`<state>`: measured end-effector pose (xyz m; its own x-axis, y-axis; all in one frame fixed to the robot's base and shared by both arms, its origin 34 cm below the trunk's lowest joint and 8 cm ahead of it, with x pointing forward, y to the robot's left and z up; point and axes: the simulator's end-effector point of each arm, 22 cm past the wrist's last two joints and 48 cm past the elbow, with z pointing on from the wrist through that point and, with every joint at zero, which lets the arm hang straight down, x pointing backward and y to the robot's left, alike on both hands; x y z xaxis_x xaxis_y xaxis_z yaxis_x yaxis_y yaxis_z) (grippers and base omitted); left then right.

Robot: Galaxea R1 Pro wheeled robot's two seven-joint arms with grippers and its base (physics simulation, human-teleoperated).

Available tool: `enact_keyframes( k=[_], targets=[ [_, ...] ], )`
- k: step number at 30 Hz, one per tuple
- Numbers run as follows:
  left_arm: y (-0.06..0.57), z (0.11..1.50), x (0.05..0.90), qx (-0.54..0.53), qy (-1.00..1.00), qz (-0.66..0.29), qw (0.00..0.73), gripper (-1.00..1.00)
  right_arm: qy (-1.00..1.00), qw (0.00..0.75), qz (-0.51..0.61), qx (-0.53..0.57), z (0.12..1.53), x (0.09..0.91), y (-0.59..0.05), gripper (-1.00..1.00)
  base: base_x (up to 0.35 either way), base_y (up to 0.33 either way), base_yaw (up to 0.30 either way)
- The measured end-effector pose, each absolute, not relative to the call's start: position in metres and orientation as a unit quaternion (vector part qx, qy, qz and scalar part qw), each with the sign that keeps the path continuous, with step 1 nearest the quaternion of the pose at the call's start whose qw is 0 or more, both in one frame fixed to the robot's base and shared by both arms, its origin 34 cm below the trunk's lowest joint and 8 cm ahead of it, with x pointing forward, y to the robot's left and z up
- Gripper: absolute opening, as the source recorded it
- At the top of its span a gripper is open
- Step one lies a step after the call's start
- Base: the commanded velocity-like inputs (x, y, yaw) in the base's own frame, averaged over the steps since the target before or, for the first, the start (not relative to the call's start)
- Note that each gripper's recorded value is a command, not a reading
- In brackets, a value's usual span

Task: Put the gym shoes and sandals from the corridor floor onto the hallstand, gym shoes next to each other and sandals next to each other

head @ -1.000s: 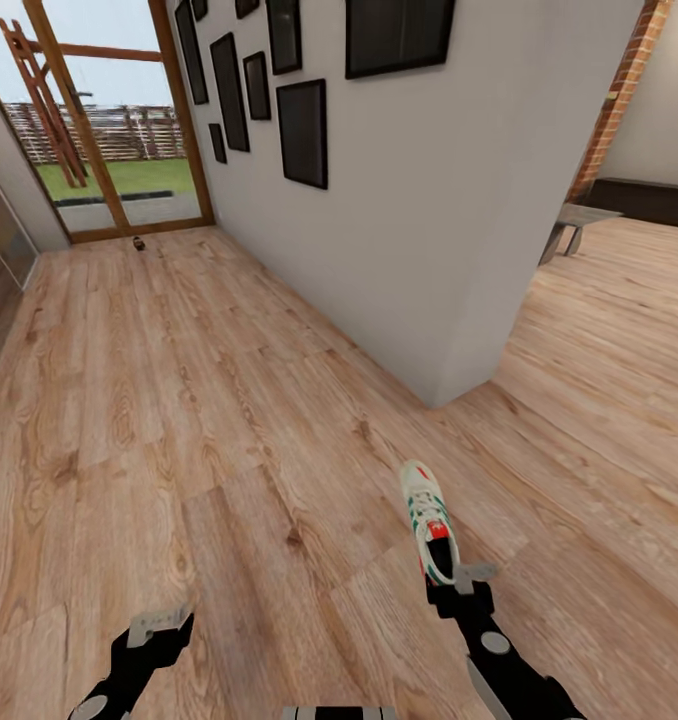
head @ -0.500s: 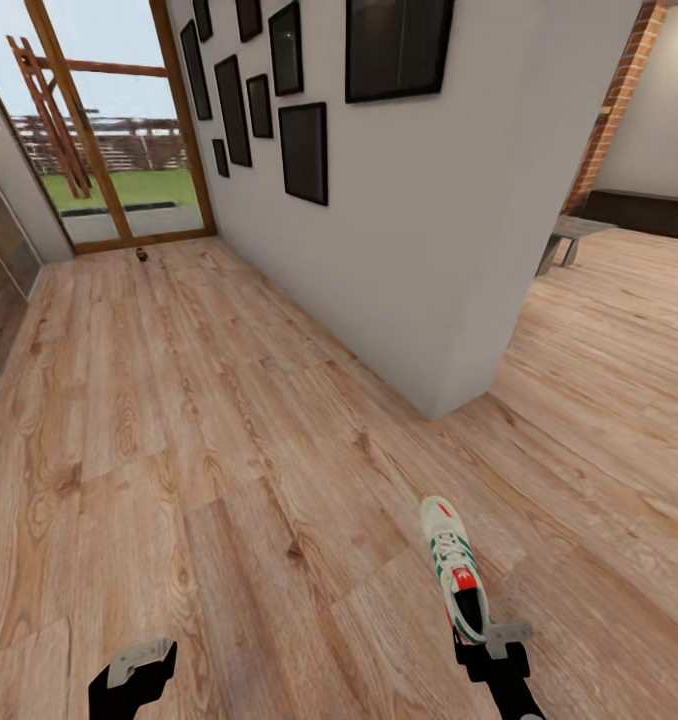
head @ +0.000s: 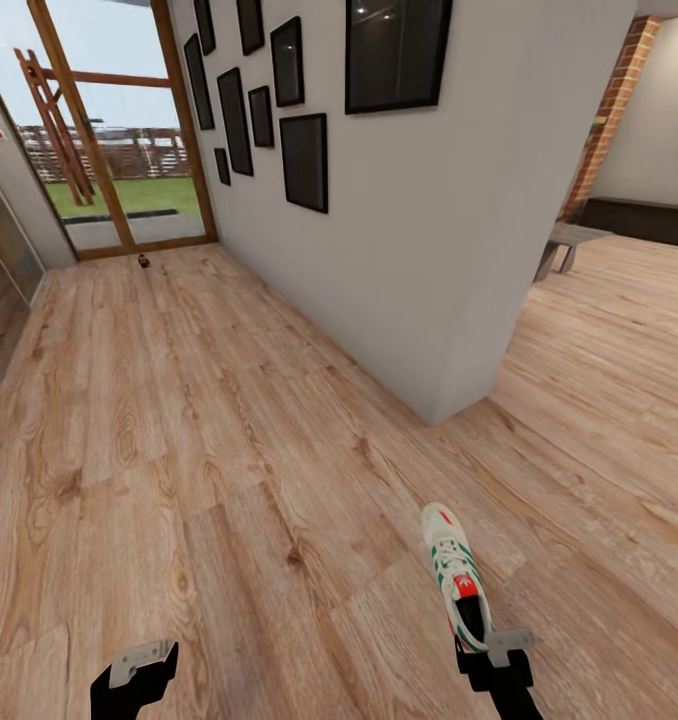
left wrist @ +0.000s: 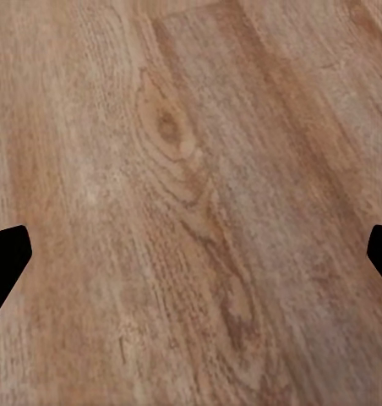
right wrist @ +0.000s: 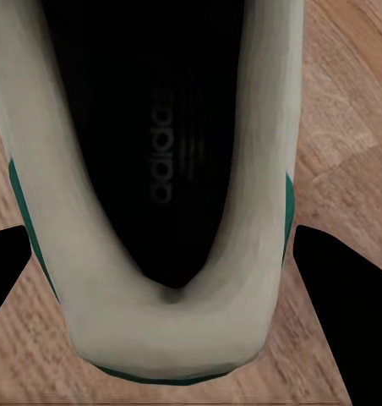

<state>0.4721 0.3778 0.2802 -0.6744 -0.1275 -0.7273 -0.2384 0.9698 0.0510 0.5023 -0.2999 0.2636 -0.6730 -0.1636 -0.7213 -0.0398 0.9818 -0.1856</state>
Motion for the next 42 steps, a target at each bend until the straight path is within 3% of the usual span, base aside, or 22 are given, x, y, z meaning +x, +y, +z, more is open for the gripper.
enact_keyframes(
  k=[8,16,42],
  targets=[
    [0.376,0.284,0.475,-0.100,0.910,0.069,0.396,1.00,0.914,0.395,-0.074,-0.058,0.262,0.497,-0.299,-1.00,0.000,0.000,0.000],
    [0.375,0.289,0.479,-0.101,0.908,0.068,0.401,1.00,0.915,0.392,0.001,-0.093,0.261,0.495,-0.263,-1.00,0.060,0.000,0.061],
    [0.374,0.296,0.481,-0.101,0.905,0.062,0.409,1.00,0.908,0.406,0.013,-0.100,0.274,0.503,-0.257,-1.00,0.319,0.000,0.179]
  ],
)
